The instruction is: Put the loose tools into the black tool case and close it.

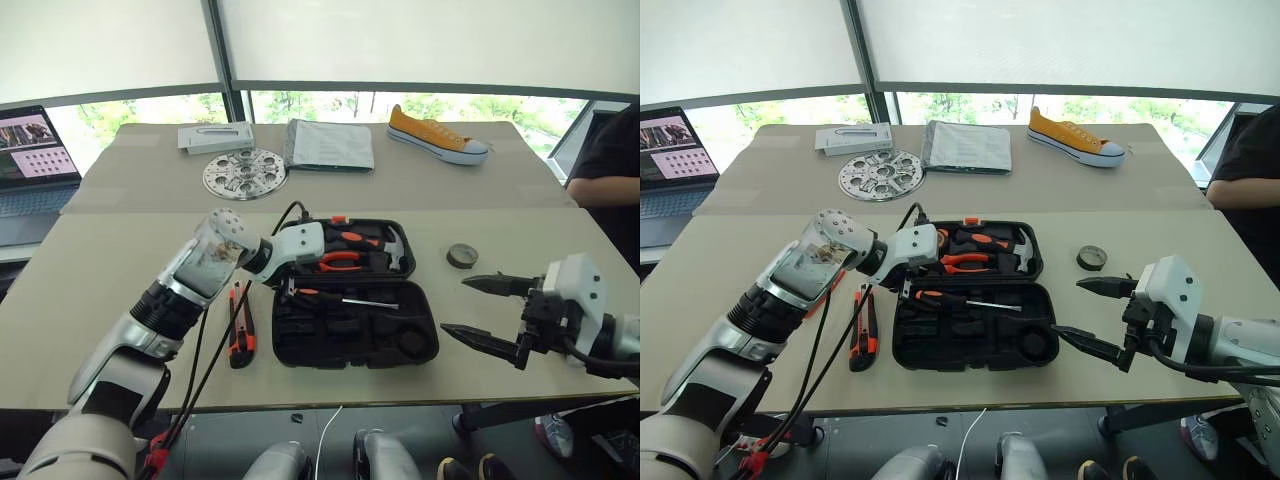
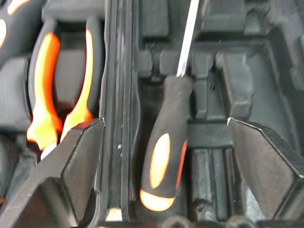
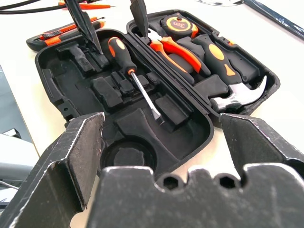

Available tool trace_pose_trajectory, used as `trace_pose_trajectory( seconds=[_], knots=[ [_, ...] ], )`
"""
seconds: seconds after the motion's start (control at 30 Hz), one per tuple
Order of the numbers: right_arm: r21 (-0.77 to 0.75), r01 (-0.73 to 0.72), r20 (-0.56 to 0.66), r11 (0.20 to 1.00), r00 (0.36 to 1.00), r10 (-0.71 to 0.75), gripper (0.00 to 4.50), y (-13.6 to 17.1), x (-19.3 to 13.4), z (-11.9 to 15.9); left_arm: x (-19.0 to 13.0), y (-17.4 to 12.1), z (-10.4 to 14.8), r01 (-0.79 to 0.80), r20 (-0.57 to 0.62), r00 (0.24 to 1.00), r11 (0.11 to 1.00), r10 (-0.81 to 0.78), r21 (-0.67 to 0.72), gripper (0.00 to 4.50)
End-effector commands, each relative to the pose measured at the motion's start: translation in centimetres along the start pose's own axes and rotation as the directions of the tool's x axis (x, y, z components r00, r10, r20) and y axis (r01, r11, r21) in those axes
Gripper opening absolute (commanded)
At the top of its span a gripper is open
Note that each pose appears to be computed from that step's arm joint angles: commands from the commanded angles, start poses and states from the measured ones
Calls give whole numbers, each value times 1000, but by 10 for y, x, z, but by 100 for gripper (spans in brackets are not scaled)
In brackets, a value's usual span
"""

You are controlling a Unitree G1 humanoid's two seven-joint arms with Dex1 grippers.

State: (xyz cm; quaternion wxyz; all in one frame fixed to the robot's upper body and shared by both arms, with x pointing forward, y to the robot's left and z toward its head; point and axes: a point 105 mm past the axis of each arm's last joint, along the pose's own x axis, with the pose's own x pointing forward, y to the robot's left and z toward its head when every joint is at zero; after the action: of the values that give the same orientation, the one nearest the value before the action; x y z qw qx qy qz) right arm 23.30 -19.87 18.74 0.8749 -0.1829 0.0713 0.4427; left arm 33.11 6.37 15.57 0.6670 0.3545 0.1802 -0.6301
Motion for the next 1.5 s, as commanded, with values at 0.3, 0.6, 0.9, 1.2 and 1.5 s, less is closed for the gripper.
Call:
trace_pose_trajectory(
  seconds=[0.3,0.6,0.9,1.2,1.5],
  knots=[
    [-31,-1,30,1000,1000,2,450,2,-3,11,20,8,-9,-16,-48,999,990,23,137,149],
    [-31,-6,21,999,1000,6,450,5,-4,9,14,6,-1,-9,-8,1000,995,10,97,56],
    [-33,4,27,999,1000,-3,450,3,-3,10,26,11,-10,-24,-54,998,993,30,111,33],
    [-29,19,18,999,1000,-18,450,4,-5,7,14,8,1,3,-16,1000,996,-2,88,71],
    [-28,19,18,999,1000,-18,450,3,-5,7,18,9,14,-3,22,1000,998,1,69,274]
  ],
)
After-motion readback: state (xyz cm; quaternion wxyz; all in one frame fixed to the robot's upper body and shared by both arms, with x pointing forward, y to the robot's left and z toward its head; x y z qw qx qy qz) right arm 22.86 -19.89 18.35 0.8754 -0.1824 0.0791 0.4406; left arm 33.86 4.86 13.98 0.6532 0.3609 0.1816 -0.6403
